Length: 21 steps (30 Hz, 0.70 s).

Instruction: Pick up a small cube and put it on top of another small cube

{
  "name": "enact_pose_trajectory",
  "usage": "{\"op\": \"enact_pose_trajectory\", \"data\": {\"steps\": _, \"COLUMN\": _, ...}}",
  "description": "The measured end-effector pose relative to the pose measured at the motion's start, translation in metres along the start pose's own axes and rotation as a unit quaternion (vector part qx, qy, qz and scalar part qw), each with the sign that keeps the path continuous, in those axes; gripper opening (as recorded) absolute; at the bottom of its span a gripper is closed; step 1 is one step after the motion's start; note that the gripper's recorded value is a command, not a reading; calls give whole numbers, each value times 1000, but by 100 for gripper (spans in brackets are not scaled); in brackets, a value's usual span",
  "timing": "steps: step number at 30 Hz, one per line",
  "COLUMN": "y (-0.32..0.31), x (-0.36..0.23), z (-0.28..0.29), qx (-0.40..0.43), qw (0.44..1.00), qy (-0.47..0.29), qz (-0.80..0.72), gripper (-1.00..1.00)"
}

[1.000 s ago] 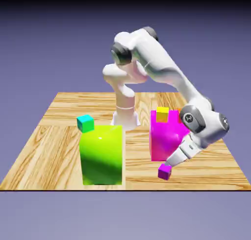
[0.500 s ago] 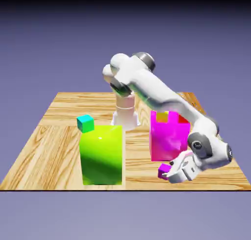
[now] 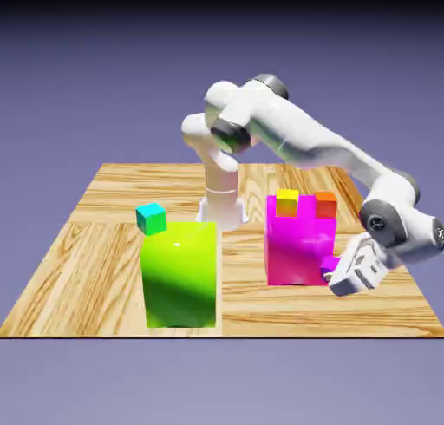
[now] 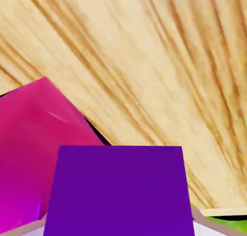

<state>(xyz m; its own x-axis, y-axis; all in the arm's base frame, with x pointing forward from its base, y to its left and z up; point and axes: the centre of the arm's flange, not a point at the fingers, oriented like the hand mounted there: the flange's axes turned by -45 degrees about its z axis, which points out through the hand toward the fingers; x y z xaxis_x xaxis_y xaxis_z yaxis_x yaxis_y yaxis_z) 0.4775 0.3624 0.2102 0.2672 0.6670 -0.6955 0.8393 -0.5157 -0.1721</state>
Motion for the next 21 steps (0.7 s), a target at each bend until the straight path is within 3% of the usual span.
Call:
{"op": "enact_pose_trajectory", "data": {"steps": 10, "y": -90, "x": -41, "z": -85, "qx": 77, "qw": 987, "qy": 140, "qz": 23, "gripper": -100}}
{"op": "enact_pose_trajectory", "data": {"steps": 21, "y": -91, "x": -142, "z": -62, "qx": 278, "qw": 901, "qy": 149, "qz": 299, "gripper": -100}}
